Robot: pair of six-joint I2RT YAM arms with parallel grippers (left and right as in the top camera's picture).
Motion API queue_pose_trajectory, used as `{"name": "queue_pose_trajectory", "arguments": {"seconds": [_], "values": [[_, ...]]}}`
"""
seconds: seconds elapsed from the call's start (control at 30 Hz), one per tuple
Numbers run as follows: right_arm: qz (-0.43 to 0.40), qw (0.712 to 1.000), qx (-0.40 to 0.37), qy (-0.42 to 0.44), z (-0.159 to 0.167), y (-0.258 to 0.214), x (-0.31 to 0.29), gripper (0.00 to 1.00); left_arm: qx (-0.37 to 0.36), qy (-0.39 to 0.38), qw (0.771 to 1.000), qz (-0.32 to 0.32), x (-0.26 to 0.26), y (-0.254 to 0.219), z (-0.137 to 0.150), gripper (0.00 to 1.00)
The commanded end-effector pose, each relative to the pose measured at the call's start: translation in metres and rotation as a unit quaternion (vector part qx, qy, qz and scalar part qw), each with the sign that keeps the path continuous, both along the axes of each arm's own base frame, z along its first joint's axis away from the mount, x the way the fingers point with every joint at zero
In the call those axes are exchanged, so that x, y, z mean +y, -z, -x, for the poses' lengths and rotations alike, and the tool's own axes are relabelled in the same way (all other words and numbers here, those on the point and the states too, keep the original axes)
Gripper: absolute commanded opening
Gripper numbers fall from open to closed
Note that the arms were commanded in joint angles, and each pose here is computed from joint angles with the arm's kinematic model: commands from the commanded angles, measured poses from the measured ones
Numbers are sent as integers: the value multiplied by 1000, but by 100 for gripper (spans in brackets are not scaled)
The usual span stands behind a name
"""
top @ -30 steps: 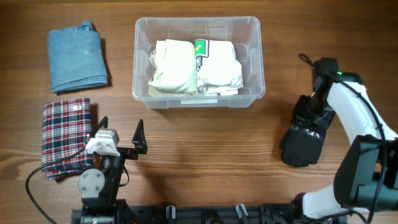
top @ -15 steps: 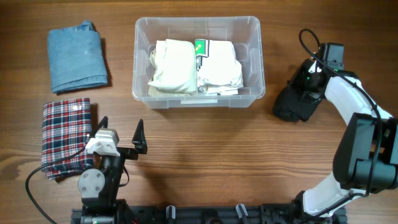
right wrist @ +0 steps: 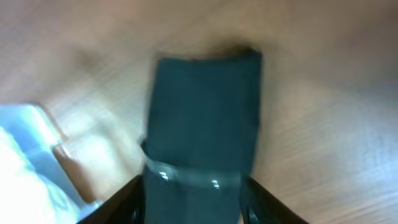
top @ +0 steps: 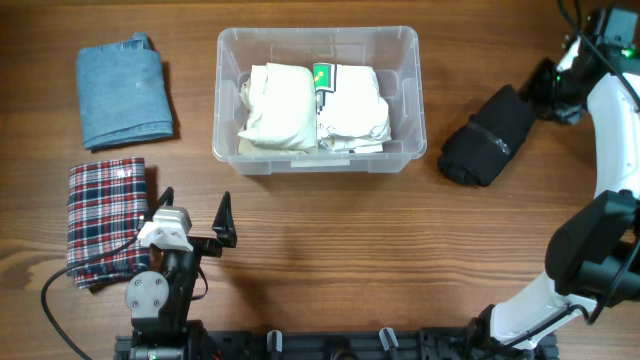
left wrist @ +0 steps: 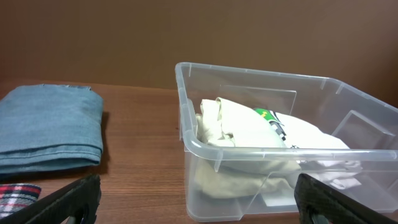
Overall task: Pack container
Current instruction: 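Grasp the black garment with the right gripper and lift it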
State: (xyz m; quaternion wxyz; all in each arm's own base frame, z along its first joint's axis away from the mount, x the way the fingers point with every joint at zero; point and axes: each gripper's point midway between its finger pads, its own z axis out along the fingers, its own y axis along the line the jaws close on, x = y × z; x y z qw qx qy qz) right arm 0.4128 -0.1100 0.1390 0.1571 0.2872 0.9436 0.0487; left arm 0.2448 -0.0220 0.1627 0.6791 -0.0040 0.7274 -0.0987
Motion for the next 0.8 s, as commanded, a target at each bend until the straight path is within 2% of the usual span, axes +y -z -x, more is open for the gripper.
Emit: {"name": "queue_pose_trajectory", "arguments": {"seconds": [0.0,0.03,0.07,0.1,0.13,0.23,0.33,0.53,0.77], "values": [[-20,999,28,35,20,12,-7,49,0,-6,1000,-6,3,3,0,100],[-22,998,35,36,25,21,-8,55,0,-6,1000,-6,3,3,0,100],[-23,998,41,38,28,29,-8,70,0,-6,1000,-6,3,2,0,100],[-29,998,48,41,33,38,-8,89,0,-6,1000,-6,3,3,0,100],[-41,997,50,40,36,48,-6,94,0,-6,1000,-6,3,3,0,100],[-87,995,32,30,37,68,3,100,0,-6,1000,-6,3,3,0,100],[-121,992,20,32,40,79,8,100,0,-6,1000,-6,3,3,0,100],[-129,990,19,45,49,104,10,100,0,-6,1000,-6,3,3,0,100],[-160,986,-24,29,42,119,23,99,0,-6,1000,-6,3,3,0,100]]}}
